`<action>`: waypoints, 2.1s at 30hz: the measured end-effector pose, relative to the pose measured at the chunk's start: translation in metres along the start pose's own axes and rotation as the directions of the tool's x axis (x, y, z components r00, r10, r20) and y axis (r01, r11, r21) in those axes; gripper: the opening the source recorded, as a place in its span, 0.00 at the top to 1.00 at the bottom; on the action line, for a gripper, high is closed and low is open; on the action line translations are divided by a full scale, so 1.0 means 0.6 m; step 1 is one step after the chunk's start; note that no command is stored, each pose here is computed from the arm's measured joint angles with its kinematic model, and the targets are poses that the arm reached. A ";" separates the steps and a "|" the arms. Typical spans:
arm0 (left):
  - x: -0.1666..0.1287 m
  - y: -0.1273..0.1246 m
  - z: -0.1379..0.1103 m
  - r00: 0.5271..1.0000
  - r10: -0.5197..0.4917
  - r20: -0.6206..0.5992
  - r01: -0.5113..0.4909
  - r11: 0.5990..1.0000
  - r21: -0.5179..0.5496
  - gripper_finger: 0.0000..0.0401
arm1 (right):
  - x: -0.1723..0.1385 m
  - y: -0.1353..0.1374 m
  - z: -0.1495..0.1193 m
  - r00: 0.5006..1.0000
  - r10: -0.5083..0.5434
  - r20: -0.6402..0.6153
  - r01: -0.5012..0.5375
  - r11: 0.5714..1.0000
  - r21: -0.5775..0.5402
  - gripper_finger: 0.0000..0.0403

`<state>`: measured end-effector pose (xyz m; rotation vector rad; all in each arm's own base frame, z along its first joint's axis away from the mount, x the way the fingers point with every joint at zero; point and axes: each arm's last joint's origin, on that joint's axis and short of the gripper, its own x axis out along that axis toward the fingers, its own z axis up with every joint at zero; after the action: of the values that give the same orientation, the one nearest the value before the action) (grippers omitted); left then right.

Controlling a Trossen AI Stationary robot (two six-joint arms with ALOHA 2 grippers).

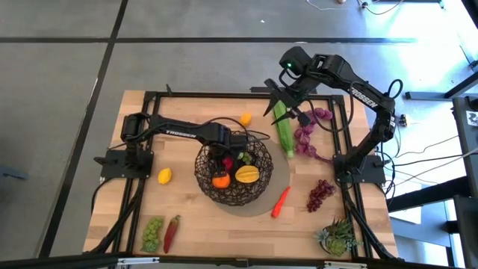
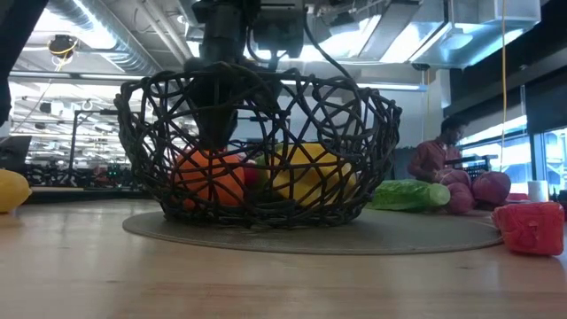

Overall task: Build produce basket
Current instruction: Put the tomato into the wire basket, then put the bottom lemon into the wire basket

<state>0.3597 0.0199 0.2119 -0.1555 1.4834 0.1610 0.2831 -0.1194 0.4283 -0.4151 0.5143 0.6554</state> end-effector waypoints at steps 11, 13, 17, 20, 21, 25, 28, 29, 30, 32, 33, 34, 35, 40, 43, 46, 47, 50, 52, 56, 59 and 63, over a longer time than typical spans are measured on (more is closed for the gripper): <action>-0.044 0.005 -0.001 0.985 0.161 0.058 -0.161 0.987 -0.004 0.26 | 0.000 0.000 0.000 1.000 0.000 0.000 0.000 1.000 0.000 0.56; -0.064 0.007 -0.003 0.984 0.163 0.078 -0.162 0.987 -0.013 0.26 | 0.000 0.000 0.000 1.000 0.000 0.000 0.000 1.000 0.000 0.56; -0.101 0.012 -0.004 0.976 0.172 0.135 -0.169 0.985 -0.034 0.26 | 0.000 -0.001 0.000 1.000 -0.003 0.002 0.003 1.000 -0.004 0.56; -0.128 0.020 -0.004 0.962 0.203 0.182 -0.195 0.979 -0.060 0.26 | 0.000 -0.001 0.001 1.000 -0.005 0.003 0.005 1.000 -0.007 0.56; -0.135 0.025 -0.006 0.958 0.207 0.196 -0.197 0.978 -0.072 0.26 | 0.000 -0.001 0.001 1.000 -0.006 0.003 0.006 1.000 -0.007 0.56; -0.162 0.045 -0.011 0.938 0.232 0.259 -0.201 0.970 -0.138 0.26 | 0.000 -0.002 0.001 1.000 -0.010 0.007 0.010 1.000 -0.013 0.56; -0.179 0.060 -0.018 0.923 0.261 0.283 -0.201 0.953 -0.226 0.26 | 0.000 -0.004 0.002 1.000 -0.018 0.011 0.018 1.000 -0.021 0.56; -0.186 0.065 -0.022 0.919 0.263 0.293 -0.190 0.948 -0.255 0.26 | 0.000 -0.004 0.002 1.000 -0.020 0.012 0.020 1.000 -0.024 0.56; -0.191 0.069 -0.025 0.916 0.265 0.302 -0.179 0.942 -0.284 0.26 | 0.000 -0.004 0.002 1.000 -0.020 0.012 0.020 0.999 -0.024 0.56; -0.199 0.072 -0.028 0.911 0.266 0.317 -0.154 0.929 -0.337 0.26 | 0.000 -0.004 0.002 1.000 -0.018 0.011 0.018 1.000 -0.002 0.56; -0.201 0.072 -0.031 0.914 0.260 0.312 -0.141 0.924 -0.355 0.26 | 0.000 -0.004 0.002 1.000 -0.016 0.010 0.016 0.999 0.031 0.56; -0.203 0.071 -0.036 0.918 0.255 0.302 -0.133 0.919 -0.372 0.26 | 0.000 -0.004 0.002 1.000 -0.016 0.008 0.016 0.998 0.064 0.56; -0.206 0.070 -0.039 0.918 0.251 0.306 -0.120 0.914 -0.388 0.26 | 0.000 -0.004 0.002 1.000 -0.017 0.008 0.016 0.996 0.092 0.56; -0.215 0.055 -0.053 0.939 0.181 0.294 -0.028 0.888 -0.459 0.26 | -0.001 -0.003 -0.001 0.999 -0.032 -0.032 0.037 0.984 0.176 0.56; -0.218 0.040 -0.064 0.952 0.148 0.266 0.010 0.859 -0.512 0.26 | -0.003 -0.006 -0.006 0.992 -0.076 -0.105 0.100 0.964 0.248 0.56; -0.223 0.020 -0.080 0.966 0.122 0.229 0.025 0.836 -0.549 0.26 | -0.008 -0.002 -0.009 0.986 -0.082 -0.144 0.124 0.943 0.308 0.56; -0.222 0.013 -0.087 0.973 0.118 0.197 0.013 0.827 -0.563 0.26 | -0.010 0.000 -0.010 0.985 -0.083 -0.150 0.128 0.939 0.318 0.56; -0.222 -0.005 -0.111 0.988 0.123 0.092 -0.041 0.790 -0.611 0.26 | -0.018 0.007 -0.006 0.983 -0.089 -0.160 0.144 0.914 0.380 0.56; -0.221 -0.016 -0.125 0.993 0.119 0.024 -0.077 0.774 -0.629 0.26 | -0.025 0.013 -0.003 0.976 -0.116 -0.185 0.185 0.888 0.420 0.56; -0.217 -0.044 -0.140 0.993 0.120 -0.019 -0.107 0.789 -0.606 0.26 | -0.048 0.031 0.010 0.955 -0.190 -0.228 0.280 0.829 0.484 0.56; -0.205 -0.062 -0.148 0.991 0.128 -0.047 -0.132 0.814 -0.566 0.26 | -0.064 0.045 0.019 0.939 -0.236 -0.249 0.335 0.787 0.518 0.56; -0.180 -0.083 -0.165 0.983 0.153 -0.102 -0.184 0.838 -0.513 0.26 | -0.082 0.061 0.029 0.925 -0.284 -0.254 0.379 0.751 0.541 0.56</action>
<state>0.2646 -0.0499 0.3120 -0.4723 1.4798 0.7131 0.2310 -0.1067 0.4628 0.0354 0.7411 0.0909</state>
